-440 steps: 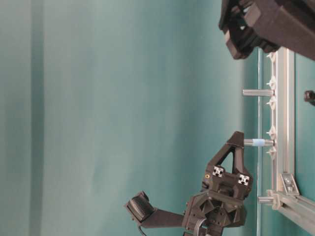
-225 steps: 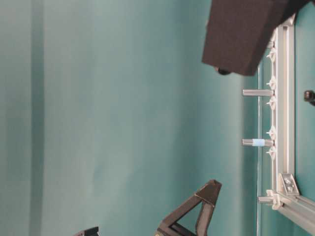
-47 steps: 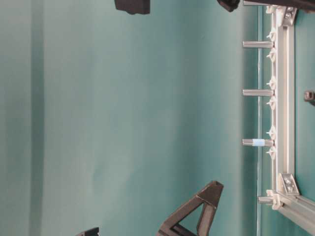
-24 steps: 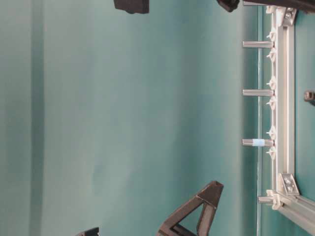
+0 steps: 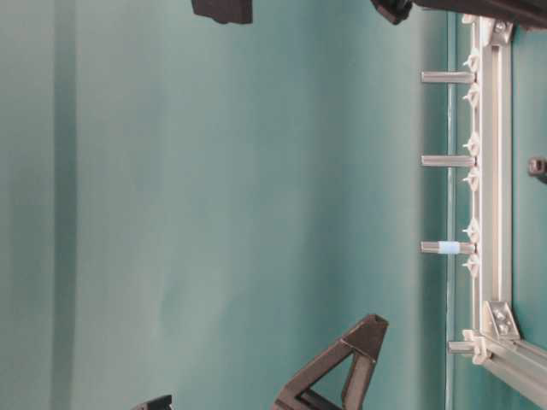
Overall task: Insert the wire through the string loop located in the center.
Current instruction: 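Align the USB plug with the zip-tie loop on the bottom rail, then push the USB plug leftward through the zip-tie loop with the right gripper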
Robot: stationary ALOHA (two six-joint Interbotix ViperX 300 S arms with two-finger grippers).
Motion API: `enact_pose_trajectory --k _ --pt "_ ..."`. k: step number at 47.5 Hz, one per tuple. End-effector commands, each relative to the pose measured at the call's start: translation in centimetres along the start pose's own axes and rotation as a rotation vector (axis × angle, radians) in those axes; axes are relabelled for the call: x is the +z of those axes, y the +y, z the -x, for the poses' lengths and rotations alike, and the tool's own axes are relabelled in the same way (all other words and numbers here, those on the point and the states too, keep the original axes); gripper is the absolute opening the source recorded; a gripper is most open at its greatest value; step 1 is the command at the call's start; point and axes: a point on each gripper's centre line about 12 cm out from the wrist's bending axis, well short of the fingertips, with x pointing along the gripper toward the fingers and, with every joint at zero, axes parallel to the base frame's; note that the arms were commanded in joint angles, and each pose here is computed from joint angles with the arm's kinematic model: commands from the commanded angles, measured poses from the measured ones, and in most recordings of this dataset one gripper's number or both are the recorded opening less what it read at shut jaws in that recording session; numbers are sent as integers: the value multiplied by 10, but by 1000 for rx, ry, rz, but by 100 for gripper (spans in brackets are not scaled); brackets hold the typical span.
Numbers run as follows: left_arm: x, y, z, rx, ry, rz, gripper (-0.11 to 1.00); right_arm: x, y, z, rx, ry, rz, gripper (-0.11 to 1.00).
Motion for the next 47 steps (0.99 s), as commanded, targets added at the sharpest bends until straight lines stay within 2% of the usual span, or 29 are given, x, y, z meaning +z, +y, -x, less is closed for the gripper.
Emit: enact_pose_trajectory --k 1,27,47 --pt "8 -2 3 -5 -29 -4 54 15 1 -1 5 -43 1 7" --pt "6 -4 3 -13 -25 -9 54 37 0 -38 -2 -36 -2 7" --pt "-1 -17 4 -48 12 -26 54 47 -1 -53 -6 -39 -5 7"
